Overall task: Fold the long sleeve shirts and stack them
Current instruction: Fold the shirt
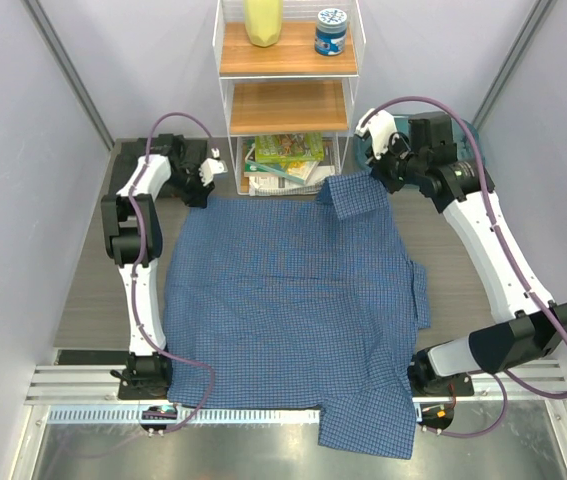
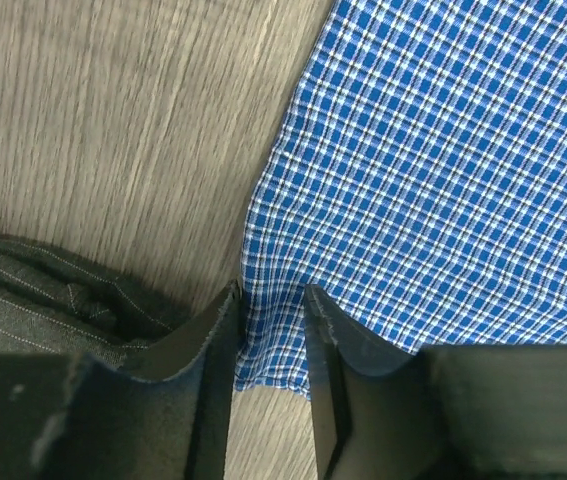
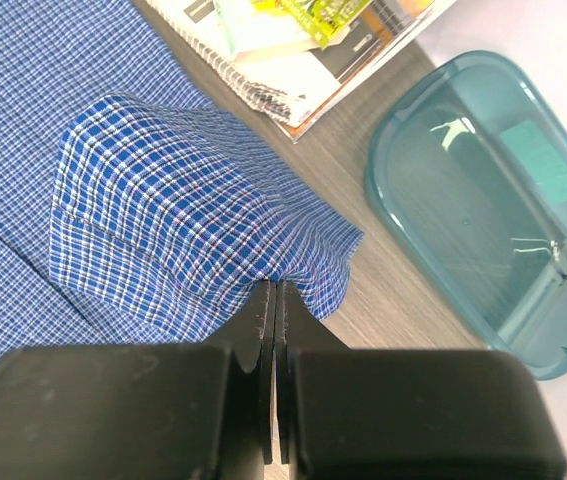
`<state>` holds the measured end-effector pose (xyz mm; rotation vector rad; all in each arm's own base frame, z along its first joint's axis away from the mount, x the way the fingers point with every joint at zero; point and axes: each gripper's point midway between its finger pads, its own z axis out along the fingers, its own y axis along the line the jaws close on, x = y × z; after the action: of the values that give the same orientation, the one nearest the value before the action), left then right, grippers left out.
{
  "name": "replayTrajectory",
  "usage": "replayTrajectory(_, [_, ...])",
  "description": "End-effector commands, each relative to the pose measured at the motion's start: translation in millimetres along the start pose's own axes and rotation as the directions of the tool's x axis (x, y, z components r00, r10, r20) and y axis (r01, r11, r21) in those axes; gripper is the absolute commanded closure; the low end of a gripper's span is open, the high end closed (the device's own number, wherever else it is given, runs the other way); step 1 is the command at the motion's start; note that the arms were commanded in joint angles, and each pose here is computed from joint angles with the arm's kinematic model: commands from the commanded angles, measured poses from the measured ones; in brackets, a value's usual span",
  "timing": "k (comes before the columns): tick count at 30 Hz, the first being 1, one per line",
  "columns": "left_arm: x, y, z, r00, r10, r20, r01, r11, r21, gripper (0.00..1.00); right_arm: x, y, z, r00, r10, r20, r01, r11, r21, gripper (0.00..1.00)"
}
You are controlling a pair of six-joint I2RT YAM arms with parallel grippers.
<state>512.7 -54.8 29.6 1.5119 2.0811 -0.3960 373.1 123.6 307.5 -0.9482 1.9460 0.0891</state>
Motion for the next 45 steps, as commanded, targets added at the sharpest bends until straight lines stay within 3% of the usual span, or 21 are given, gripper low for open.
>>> replayTrajectory(1, [-18.4,10.7,-25.2,0.998,0.065,0.011,-0.064,0.996,-0.063,0.66,-32.0,-14.0,-27.4,0.994,-0.014,0.108,0.007,0.998,0.069,0.99])
replayTrajectory(12, [-27.1,22.2,-26.2,0.998,0.054,0.045,-0.049,0.993,-0.103,0.61,-31.0,-12.5,-22.0,0.994,-0.01,0.106,0.005,0.998,0.055,0.99])
replayTrajectory(20, [-30.3,17.5,-27.0,0.997,0.06,0.051,-0.056,0.996,-0.069,0.98,-33.7,-14.4,-24.0,0.994,-0.012,0.113,0.004,0.998,0.064,0.99])
replayTrajectory(27, [-43.0,-1.1,-48.7,0.994,0.071,0.079,-0.066,0.996,-0.067,1.0,-44.5,-15.2,-48.3,0.99,-0.012,0.142,0.0,0.996,0.085,0.99])
replayTrajectory(28, [-54.5,2.8,-65.3,0.99,0.107,0.093,-0.096,0.988,-0.12,1.0,-48.9,-15.2,-55.0,0.988,-0.011,0.154,-0.002,0.996,0.087,0.99])
replayTrajectory(38, [-53.8,-67.7,-118.4,0.951,0.307,0.041,-0.298,0.943,-0.145,1.0,-26.3,33.1,-108.9,0.989,0.048,0.138,-0.043,0.998,-0.037,0.99])
replayTrajectory(45, [-31.7,-128.1,-124.8,0.934,0.357,0.02,-0.353,0.93,-0.106,1.0,-3.6,69.5,-155.4,0.987,0.094,0.13,-0.081,0.992,-0.101,0.99])
